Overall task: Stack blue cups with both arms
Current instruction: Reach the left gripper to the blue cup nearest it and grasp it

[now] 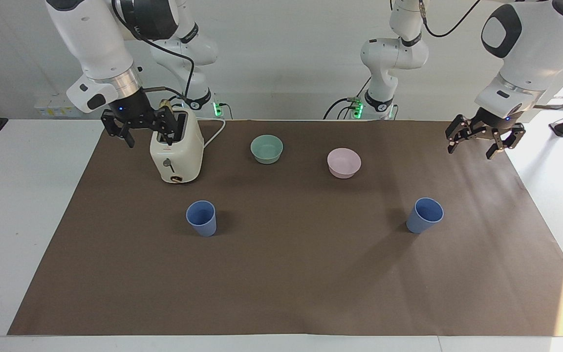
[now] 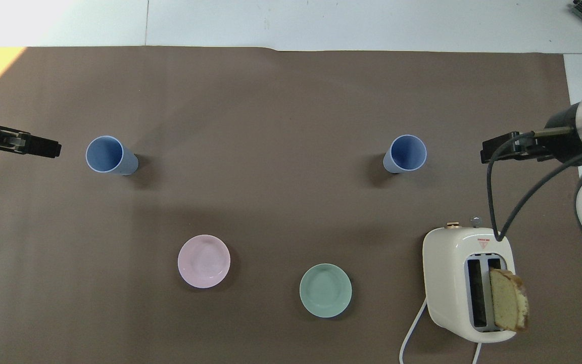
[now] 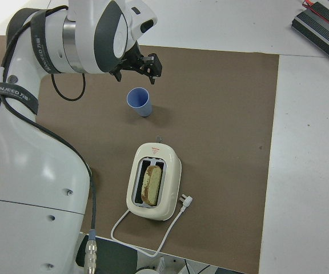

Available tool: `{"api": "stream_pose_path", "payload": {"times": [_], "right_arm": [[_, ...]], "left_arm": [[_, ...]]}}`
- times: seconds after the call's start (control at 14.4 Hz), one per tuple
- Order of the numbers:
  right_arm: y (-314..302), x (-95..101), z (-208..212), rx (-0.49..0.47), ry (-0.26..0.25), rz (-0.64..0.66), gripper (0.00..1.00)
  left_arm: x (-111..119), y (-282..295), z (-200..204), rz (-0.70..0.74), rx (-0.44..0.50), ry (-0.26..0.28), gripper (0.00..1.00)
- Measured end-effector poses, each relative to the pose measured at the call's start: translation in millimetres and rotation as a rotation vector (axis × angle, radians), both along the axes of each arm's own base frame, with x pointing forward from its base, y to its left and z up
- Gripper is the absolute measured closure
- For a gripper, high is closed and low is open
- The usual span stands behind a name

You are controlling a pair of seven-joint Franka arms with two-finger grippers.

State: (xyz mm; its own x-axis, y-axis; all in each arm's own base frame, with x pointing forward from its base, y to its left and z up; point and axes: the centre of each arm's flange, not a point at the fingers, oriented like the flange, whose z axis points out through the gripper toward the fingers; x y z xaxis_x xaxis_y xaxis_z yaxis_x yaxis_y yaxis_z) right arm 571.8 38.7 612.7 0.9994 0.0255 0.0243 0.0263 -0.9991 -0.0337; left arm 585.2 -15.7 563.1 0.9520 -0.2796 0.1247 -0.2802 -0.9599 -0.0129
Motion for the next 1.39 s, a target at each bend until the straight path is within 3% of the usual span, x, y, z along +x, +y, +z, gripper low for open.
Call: {"api": "stream_pose_path", "payload": {"times": [0.28, 0.83, 0.97, 1.04, 1.18, 1.39], "right_arm": [[0.0, 0.0, 0.0, 0.0, 0.0, 0.0, 0.0], [0.0, 0.0, 0.0, 0.0, 0.0, 0.0, 0.0], [0.0, 0.0, 0.0, 0.0, 0.0, 0.0, 0.0], [0.0, 0.0, 0.0, 0.0, 0.0, 0.0, 0.0], [0.0, 0.0, 0.0, 0.0, 0.0, 0.0, 0.0], [0.0, 0.0, 0.0, 0.0, 0.0, 0.0, 0.0]], "left_arm": [[15.1, 12.5, -46.6, 0.006, 0.009, -0.008, 0.0], [36.6, 15.7, -125.4, 0.052, -0.054, 0.03, 0.0], [41.5, 15.0, -138.8, 0.062, -0.065, 0.023, 0.15], [44.8, 14.6, -146.7, 0.067, -0.068, 0.014, 0.15], [48.6, 13.6, -164.1, 0.073, -0.072, 0.022, 0.25], [45.3, 11.5, -192.4, 0.076, -0.071, 0.049, 0.27]]}}
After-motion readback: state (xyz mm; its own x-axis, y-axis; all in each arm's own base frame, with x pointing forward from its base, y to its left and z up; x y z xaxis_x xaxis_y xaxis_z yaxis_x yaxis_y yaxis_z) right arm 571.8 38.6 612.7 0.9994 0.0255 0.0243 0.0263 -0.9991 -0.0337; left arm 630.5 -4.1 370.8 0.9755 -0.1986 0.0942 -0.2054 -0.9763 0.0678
